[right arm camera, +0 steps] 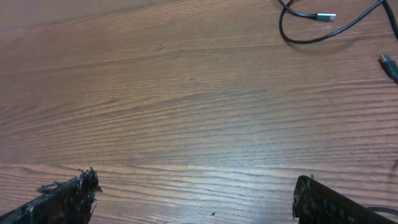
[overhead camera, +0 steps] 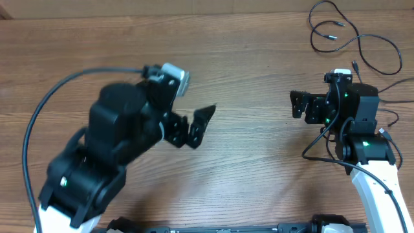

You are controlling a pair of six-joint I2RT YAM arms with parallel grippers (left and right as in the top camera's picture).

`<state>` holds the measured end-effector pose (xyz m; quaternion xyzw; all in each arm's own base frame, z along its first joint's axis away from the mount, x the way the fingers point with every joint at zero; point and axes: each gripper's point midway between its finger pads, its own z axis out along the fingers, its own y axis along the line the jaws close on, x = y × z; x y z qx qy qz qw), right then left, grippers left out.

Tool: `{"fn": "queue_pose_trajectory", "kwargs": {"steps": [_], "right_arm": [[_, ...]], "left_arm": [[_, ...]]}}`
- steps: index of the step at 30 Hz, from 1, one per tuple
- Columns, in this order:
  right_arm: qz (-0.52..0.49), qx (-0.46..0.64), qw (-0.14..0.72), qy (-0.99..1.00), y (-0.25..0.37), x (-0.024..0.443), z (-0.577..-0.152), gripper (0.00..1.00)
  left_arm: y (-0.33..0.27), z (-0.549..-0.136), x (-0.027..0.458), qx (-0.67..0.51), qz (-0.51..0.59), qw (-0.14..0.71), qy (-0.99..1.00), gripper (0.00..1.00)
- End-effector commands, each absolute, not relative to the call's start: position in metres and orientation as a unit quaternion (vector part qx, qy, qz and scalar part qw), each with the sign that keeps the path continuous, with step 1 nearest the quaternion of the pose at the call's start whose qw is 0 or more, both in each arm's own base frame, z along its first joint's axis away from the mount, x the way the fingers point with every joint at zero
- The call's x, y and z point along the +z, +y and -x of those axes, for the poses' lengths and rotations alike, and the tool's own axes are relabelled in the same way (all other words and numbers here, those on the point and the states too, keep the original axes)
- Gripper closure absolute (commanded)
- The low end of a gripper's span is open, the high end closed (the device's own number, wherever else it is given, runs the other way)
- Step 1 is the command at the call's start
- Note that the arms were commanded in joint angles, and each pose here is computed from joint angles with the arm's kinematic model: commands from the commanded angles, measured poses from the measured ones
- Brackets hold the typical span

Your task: Untangle cables

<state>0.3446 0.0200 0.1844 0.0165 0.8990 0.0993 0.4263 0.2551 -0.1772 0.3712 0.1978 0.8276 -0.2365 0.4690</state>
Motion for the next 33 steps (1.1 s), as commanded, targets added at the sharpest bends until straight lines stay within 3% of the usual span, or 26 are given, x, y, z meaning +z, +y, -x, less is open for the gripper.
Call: {"fn": "queue_pose_trajectory", "kwargs": {"steps": [1, 15, 21, 33], "right_arm": [[-0.011, 0.096, 0.438, 0.894, 0.020, 0.195, -0.349, 0.00], [-0.011, 0.096, 0.438, 0.894, 0.020, 0.195, -0.349, 0.00], [-0.011, 0.096, 0.438, 0.894, 0.020, 0.195, -0.349, 0.00], [-0.011, 0.096, 0.438, 0.894, 0.020, 0.195, -0.349, 0.00]], "left_arm": [[-0.163, -0.251, 0.355, -0.211, -0.188, 0.489, 0.826, 0.00], [-0.138, -0.218, 0.299, -0.231, -0.168, 0.599, 0.748, 0.00], [-0.135, -0.215, 0.294, -0.253, -0.153, 0.681, 0.669, 0.00], [-0.122, -0.216, 0.279, -0.255, -0.127, 0.752, 0.594, 0.00]]}}
